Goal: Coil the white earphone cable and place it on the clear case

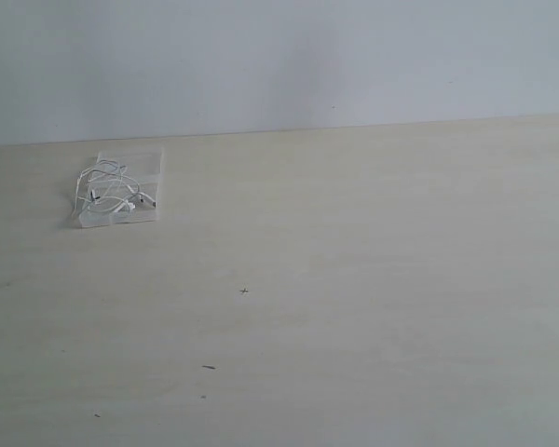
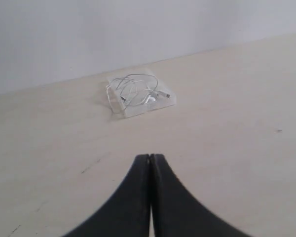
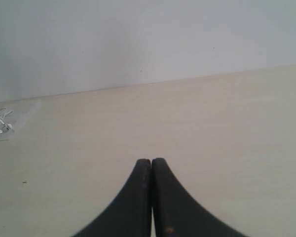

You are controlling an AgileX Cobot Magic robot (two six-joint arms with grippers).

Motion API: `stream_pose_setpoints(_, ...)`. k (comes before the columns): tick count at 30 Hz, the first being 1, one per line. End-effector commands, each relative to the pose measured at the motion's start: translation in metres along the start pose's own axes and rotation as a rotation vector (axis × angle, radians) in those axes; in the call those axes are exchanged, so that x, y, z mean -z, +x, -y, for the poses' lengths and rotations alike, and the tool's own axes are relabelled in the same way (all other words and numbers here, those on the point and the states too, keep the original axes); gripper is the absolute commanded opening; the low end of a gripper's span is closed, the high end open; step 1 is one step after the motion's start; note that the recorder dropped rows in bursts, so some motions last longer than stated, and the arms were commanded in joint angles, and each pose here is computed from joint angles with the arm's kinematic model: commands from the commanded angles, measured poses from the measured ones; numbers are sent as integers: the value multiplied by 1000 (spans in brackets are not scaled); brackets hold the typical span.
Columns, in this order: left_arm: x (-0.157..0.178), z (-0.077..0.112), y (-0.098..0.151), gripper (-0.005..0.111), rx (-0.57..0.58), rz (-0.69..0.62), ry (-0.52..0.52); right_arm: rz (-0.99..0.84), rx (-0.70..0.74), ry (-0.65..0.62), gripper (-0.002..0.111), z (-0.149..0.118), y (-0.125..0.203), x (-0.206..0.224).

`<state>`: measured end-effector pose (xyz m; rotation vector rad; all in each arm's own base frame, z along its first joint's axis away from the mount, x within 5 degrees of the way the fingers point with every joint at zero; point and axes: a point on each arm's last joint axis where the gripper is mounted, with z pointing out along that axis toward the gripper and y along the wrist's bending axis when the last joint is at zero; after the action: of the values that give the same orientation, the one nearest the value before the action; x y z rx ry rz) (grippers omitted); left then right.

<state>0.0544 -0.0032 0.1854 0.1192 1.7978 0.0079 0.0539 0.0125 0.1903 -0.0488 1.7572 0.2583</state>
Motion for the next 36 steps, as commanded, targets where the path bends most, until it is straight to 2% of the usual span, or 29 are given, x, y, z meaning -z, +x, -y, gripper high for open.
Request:
stream_pose_setpoints(1,0,-3,3,0,46,-18,-60,11,6,4,0,0,0,0)
stream_pose_setpoints(11,1,-4,5,0,105,-46,-93,11,6,4,0,0,0,0)
stream_pose_setpoints(36,1,-4,5,0,111,-46,-93,11,4,3,0,0,0,0)
